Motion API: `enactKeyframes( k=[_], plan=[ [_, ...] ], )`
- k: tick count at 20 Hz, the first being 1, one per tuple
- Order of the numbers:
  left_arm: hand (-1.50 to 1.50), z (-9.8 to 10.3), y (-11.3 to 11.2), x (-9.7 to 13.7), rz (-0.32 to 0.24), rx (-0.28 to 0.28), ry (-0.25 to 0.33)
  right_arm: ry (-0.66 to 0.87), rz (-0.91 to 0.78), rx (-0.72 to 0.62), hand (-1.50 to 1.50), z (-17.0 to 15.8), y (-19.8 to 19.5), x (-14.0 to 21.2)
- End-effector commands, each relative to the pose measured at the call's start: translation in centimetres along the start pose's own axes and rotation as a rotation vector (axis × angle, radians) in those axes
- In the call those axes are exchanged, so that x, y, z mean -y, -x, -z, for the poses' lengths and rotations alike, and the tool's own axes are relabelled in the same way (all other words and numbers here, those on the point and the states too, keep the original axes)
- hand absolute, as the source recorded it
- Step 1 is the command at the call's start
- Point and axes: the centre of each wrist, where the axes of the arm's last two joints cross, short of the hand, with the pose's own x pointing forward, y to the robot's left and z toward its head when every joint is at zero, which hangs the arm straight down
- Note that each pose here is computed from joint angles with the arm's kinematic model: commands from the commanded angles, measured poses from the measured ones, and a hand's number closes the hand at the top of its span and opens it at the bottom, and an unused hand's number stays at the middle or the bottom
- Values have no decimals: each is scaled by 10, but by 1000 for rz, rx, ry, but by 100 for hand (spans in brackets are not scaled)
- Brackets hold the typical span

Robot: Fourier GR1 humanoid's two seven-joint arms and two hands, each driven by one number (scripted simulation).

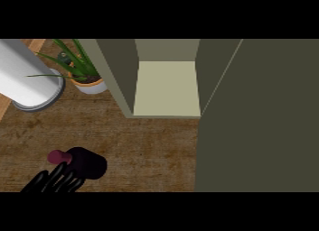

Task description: Pick up the wine, place it into the cabinet and close the cabinet

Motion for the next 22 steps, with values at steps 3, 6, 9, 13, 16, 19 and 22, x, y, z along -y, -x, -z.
enactKeyframes(
  k=[3, 6, 9, 13, 16, 19, 22],
  plan=[
    [-150, -16, -48, 26, -12, 113, 28, -19, 2, 21, -150, -15, -27, -8],
    [-150, -15, -51, 30, -25, 111, 17, 0, 6, -1, -150, 0, -15, -7],
    [-150, -20, -56, 23, -2, 115, -19, 0, -22, 29, -150, -5, -29, 1],
    [-150, -19, -53, -1, 31, 108, -36, 4, -6, 13, -150, 3, -34, -10],
    [-150, -19, -59, 10, 23, 100, -59, 12, 18, 38, -150, -2, -35, -13],
    [-150, -20, -59, -4, 46, 107, -113, 14, -4, 41, -150, -10, -45, -16],
    [-150, -23, -64, -26, 53, 87, -107, 14, -15, 39, -150, 2, -41, -11]
  ],
)
